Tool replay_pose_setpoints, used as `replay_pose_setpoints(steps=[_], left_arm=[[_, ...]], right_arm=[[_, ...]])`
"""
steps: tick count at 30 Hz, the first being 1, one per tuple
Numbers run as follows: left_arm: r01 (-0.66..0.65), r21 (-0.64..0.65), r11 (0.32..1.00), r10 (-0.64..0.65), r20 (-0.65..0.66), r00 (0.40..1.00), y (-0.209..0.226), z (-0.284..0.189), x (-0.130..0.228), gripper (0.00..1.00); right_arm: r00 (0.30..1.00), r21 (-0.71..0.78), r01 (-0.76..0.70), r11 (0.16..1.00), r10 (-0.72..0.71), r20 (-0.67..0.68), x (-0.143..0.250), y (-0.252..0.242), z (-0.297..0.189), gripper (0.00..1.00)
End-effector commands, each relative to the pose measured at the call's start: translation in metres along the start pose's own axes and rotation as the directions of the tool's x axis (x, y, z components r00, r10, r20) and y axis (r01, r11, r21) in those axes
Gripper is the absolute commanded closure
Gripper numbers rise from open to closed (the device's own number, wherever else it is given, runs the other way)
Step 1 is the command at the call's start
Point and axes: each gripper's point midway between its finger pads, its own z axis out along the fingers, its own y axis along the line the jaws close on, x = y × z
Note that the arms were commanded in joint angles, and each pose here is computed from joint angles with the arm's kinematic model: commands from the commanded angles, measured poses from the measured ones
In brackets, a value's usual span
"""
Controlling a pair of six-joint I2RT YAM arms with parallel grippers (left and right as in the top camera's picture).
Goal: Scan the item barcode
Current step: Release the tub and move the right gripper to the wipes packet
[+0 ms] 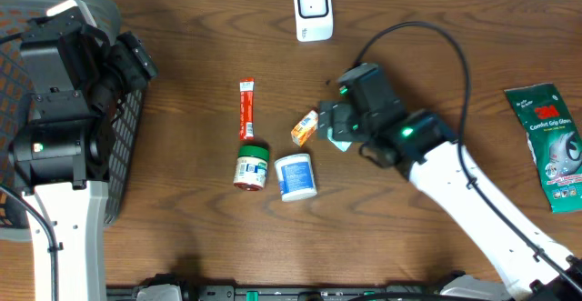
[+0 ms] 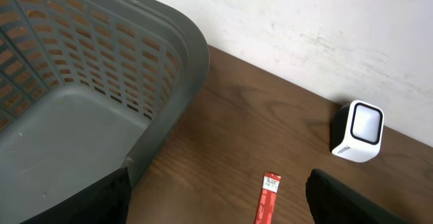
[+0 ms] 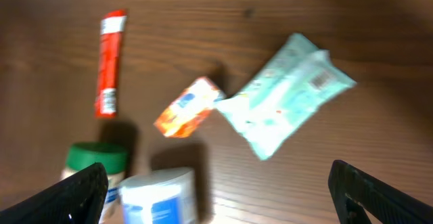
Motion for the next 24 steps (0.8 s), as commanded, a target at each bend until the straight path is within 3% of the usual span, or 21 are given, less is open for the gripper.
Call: replay_pose_setpoints(steps=[1,6,9,14,24], left_arm=[[0.003,-0.009,1.0,-0.003,0.011,1.0,0.002,-0.001,-0.004,0.18],[0.003,-0.009,1.0,-0.003,0.011,1.0,0.002,-0.001,-0.004,0.18],[0.003,-0.009,1.0,-0.003,0.011,1.0,0.002,-0.001,-0.004,0.18],[0.003,-0.009,1.0,-0.003,0.011,1.0,0.002,-0.001,-0.004,0.18],[0.008,0.013,1.0,-0.008,0.025,1.0,-0.003,-0.001,-0.008,0.18]], right_arm=[[0.999,-0.031,-0.031,0.999,0.03,-0.03,-0.003,-0.008,0.0,0.01],[0.987,0.059,-0.153,0.986,0.155,-0.035,-0.005,-0.043,0.003,0.05],[0.954,0.101,-0.289,0.952,0.295,-0.047,0.003,-0.059,0.011,0.17],[0.936,0.093,-0.345,0.934,0.349,-0.033,0.01,-0.063,0.028,0.36],[0.879,0.023,-0.475,0.88,0.475,-0.036,0.045,-0.068,0.07,0.37]])
